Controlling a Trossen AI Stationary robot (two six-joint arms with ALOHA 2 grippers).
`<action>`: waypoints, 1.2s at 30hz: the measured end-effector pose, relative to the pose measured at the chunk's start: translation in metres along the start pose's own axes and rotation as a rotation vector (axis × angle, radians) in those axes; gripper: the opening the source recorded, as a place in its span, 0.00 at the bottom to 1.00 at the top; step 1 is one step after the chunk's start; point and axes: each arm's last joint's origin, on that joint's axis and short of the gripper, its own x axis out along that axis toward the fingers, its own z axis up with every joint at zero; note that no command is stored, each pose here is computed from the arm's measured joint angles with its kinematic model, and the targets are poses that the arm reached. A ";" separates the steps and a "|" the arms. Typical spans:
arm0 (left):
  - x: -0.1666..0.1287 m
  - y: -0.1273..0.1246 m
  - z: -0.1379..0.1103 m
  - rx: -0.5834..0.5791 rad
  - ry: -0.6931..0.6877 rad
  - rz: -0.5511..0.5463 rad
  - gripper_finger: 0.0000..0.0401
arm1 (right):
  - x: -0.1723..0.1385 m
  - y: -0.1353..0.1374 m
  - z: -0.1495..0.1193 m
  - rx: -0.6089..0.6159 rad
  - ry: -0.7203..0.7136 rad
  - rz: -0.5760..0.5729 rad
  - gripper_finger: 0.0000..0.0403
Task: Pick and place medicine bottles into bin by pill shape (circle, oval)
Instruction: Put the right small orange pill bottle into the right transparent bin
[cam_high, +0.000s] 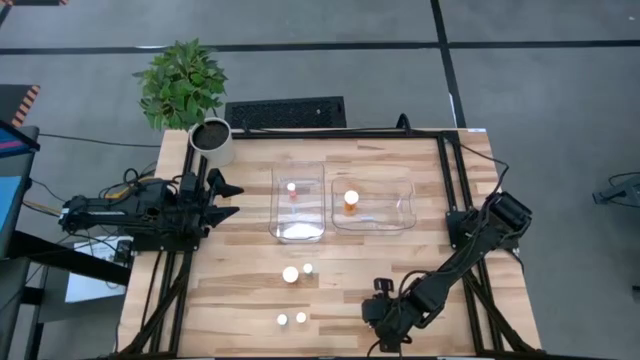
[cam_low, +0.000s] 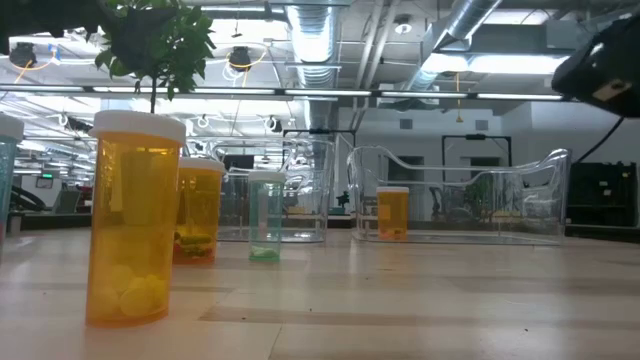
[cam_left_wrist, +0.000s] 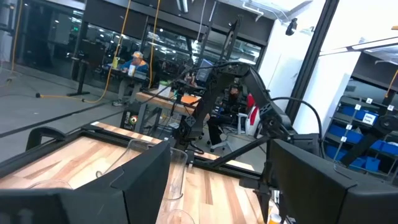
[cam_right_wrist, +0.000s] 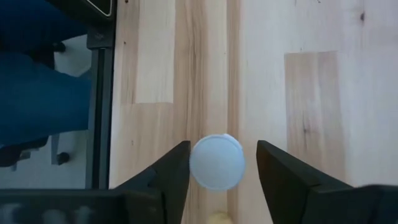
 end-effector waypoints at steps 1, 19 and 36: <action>0.000 0.000 0.000 0.000 0.000 0.000 0.67 | -0.001 0.000 0.000 -0.001 0.003 -0.002 0.46; 0.000 0.000 0.000 0.000 0.000 0.000 0.67 | -0.001 0.000 0.000 -0.009 0.011 -0.010 0.28; 0.000 0.000 0.000 0.000 0.000 0.000 0.67 | -0.015 -0.012 0.007 -0.063 0.019 -0.050 0.31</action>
